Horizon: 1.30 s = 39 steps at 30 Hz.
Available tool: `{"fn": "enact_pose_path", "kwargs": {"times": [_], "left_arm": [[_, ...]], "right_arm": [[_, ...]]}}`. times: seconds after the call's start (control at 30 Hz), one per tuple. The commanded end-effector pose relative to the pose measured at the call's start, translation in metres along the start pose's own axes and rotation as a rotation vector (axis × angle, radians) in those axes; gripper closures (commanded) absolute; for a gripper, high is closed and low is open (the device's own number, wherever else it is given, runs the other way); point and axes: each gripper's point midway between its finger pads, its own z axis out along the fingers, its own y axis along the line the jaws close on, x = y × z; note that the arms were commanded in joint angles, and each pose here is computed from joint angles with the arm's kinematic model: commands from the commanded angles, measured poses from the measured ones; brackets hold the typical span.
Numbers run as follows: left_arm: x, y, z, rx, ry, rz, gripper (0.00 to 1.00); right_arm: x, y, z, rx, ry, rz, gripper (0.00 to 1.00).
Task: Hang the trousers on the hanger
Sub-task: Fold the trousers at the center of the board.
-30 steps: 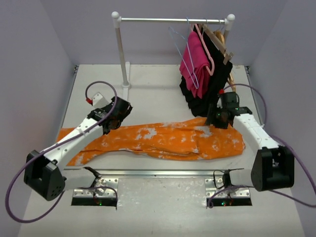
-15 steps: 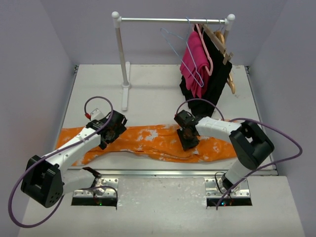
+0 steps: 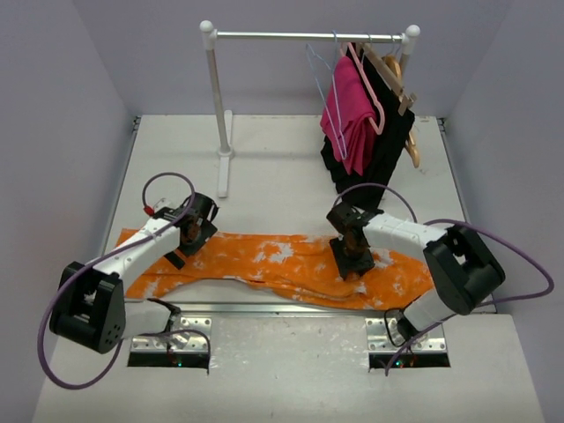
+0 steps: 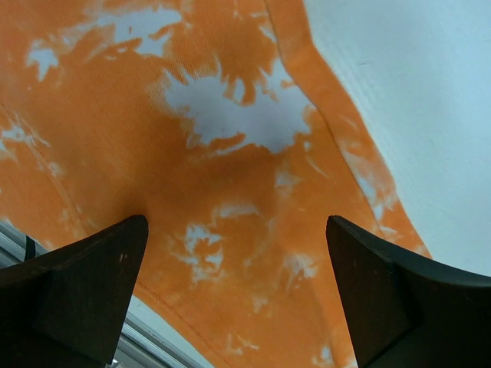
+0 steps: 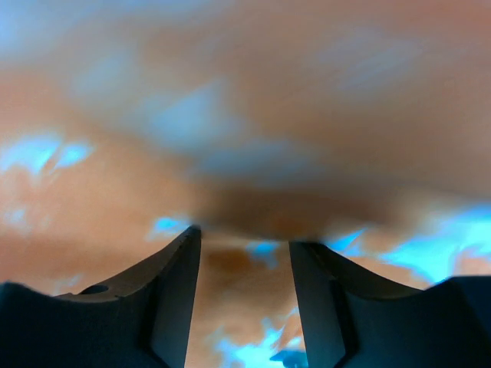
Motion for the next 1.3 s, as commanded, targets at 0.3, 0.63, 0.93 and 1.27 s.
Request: {"fn": "enact_pose_path", "kwargs": {"times": [0.3, 0.63, 0.93, 1.27], "left_arm": [[0.021, 0.017, 0.049, -0.176, 0.104, 0.007, 0.00], [-0.080, -0.025, 0.061, -0.368, -0.115, 0.004, 0.00], [-0.078, 0.001, -0.032, -0.293, -0.079, -0.181, 0.00], [-0.056, 0.094, 0.007, -0.417, 0.090, -0.421, 0.00]], "right_arm": [[-0.080, -0.083, 0.046, 0.131, 0.047, 0.213, 0.52], [-0.146, -0.095, 0.018, 0.126, -0.107, 0.212, 0.53], [-0.173, 0.021, -0.112, -0.120, -0.545, -0.054, 0.37], [-0.150, 0.062, -0.131, -0.197, -0.661, -0.229, 0.32]]}}
